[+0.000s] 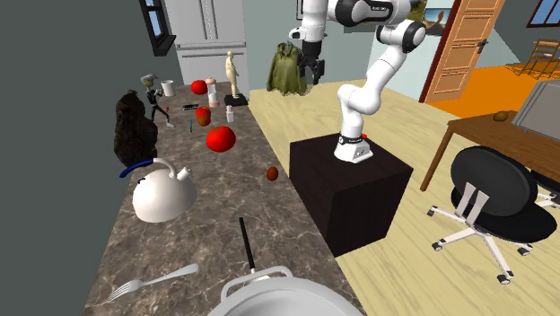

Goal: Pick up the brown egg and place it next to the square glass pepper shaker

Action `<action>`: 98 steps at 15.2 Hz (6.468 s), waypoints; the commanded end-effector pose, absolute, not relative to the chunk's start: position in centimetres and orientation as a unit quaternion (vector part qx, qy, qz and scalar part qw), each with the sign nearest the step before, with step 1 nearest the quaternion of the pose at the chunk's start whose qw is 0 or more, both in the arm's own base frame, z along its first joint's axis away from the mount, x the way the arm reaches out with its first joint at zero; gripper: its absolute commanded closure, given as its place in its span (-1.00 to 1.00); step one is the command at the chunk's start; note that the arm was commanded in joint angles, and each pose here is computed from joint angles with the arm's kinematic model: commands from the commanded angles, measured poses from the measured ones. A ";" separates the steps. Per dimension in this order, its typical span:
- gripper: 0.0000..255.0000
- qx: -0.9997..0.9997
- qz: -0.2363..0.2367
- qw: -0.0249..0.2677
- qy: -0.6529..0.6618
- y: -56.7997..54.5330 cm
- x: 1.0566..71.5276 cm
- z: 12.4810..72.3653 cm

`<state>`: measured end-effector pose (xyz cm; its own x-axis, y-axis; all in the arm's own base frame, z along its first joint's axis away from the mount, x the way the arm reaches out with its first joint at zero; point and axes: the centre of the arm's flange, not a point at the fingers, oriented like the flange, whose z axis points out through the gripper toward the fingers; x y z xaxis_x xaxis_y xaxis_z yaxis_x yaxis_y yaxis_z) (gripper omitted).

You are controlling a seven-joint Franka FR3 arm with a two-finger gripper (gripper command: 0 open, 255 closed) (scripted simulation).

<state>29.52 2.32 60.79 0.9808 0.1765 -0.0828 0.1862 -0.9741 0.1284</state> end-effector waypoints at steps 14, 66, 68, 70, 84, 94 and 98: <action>-1.00 0.997 -0.043 0.041 0.044 10.8 39.8 50.4; 1.00 0.998 -0.054 0.004 -0.022 21.8 54.8 36.6; 1.00 0.998 -0.054 0.004 -0.022 21.8 54.8 37.7; 1.00 0.998 -0.054 0.004 -0.022 21.8 54.8 38.7; 1.00 0.998 -0.054 0.004 -0.022 21.8 54.8 46.1; 1.00 0.998 -0.054 0.004 -0.022 16.5 54.9 49.0; 1.00 0.998 -0.054 0.004 -0.022 11.3 55.0 49.0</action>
<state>54.81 12.53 49.04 0.9931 -0.0448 -0.1083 -0.0440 -0.9990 0.0096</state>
